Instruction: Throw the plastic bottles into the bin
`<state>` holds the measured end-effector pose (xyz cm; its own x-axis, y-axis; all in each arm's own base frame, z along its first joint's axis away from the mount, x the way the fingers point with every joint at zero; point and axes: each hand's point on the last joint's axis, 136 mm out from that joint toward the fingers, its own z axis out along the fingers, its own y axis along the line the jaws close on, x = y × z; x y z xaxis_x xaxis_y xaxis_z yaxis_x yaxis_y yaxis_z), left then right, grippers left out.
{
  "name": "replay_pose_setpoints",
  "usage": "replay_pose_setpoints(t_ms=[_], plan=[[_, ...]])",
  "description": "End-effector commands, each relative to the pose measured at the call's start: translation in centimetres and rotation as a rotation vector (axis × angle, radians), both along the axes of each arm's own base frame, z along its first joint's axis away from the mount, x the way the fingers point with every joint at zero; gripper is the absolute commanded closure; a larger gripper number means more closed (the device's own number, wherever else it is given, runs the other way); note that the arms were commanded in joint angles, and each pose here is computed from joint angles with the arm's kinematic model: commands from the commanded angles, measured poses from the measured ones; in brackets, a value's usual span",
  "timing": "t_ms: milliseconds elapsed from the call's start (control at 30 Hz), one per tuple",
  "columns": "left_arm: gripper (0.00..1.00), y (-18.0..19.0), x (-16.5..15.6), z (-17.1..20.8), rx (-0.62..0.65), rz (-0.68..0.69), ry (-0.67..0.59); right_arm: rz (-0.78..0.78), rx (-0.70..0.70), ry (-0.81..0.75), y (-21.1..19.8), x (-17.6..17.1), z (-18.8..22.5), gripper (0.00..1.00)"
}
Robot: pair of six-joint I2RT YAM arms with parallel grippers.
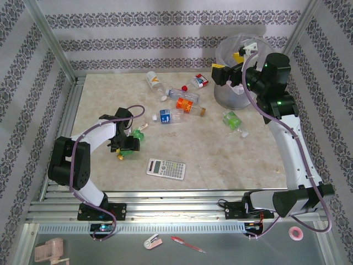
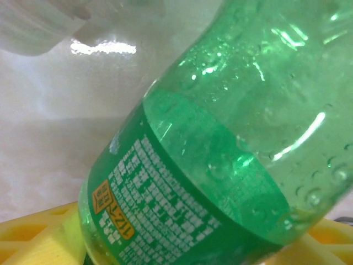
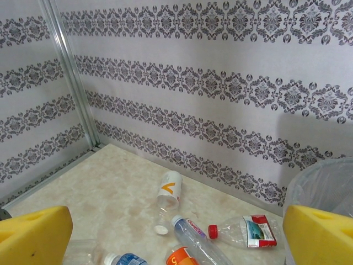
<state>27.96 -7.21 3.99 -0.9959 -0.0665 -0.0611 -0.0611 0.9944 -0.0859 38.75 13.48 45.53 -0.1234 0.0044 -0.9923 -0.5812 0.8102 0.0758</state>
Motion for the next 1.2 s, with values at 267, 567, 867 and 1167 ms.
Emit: replay_pose_setpoints(t_ms=[267, 567, 867, 1167], plan=[[0.39, -2.5, -0.3, 0.7, -0.103, -0.087, -0.050, 0.039, -0.014, -0.018, 0.8, -0.7, 0.2, 0.02], [0.44, -3.9, -1.8, 0.4, -0.142, -0.115, -0.035, 0.042, -0.017, -0.015, 0.8, -1.0, 0.0, 0.02], [0.31, -4.8, -3.0, 0.2, -0.145, -0.108, -0.040, 0.053, -0.018, -0.014, 1.0, -1.3, -0.1, 0.02], [0.28, -5.4, -4.4, -0.2, -0.166, -0.111, -0.033, 0.057, -0.019, -0.012, 1.0, -1.5, -0.2, 0.02]])
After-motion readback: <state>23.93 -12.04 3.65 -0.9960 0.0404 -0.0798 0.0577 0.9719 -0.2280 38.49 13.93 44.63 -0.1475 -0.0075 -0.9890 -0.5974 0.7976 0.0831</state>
